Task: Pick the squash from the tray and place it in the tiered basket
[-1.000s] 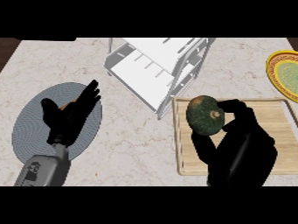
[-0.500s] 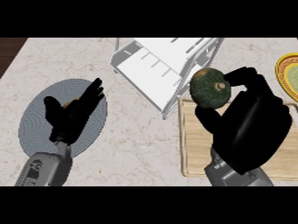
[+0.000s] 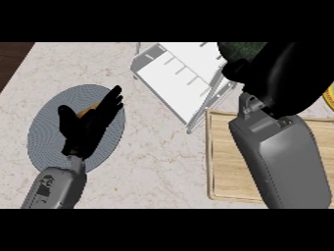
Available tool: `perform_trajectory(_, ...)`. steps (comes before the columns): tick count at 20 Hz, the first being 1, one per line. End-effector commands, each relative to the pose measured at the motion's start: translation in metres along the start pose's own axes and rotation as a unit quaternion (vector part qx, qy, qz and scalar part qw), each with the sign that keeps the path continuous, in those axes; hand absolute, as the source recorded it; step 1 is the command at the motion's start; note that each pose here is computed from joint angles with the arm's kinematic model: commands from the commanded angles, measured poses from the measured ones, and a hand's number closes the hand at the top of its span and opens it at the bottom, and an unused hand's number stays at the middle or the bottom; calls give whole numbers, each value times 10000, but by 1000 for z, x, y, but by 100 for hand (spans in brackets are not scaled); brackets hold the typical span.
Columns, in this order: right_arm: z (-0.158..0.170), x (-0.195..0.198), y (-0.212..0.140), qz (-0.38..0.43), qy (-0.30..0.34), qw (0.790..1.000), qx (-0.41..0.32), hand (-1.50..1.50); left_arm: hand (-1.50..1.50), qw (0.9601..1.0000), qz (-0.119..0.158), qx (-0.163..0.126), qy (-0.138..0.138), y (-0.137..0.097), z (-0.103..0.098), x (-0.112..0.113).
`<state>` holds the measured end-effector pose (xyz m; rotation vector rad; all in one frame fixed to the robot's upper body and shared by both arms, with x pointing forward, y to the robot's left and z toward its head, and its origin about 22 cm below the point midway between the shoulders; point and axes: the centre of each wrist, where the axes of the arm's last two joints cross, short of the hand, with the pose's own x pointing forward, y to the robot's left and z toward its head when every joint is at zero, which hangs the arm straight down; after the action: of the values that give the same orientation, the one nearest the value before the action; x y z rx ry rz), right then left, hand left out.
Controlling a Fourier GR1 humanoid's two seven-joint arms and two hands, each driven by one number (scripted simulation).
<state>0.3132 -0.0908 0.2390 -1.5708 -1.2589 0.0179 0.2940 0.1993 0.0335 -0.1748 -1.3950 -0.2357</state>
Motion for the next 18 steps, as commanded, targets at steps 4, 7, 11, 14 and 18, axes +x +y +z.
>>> perform_trajectory(4, -28, 50, 18, 58, 1351, 9907, 178, 150, 0, 9998, -49, -160, -89, -5, -5, 8)
perform_trajectory(7, -39, 60, 22, -193, 1404, 9894, 313, 150, 0, 9999, 67, -29, -110, -2, -7, 2)
perform_trajectory(11, -60, 53, 20, -1294, 1535, 9795, 188, 150, 0, 9998, -8, -146, -108, -11, -9, 6)
perform_trajectory(14, -72, 49, 33, -1526, 1546, 9752, 421, -150, 0, 9998, -10, -98, -153, -5, 0, 2)
perform_trajectory(18, -70, 53, 55, -1851, 1256, 9734, 499, -150, 0, 9996, -61, -212, -170, -16, -9, 8)
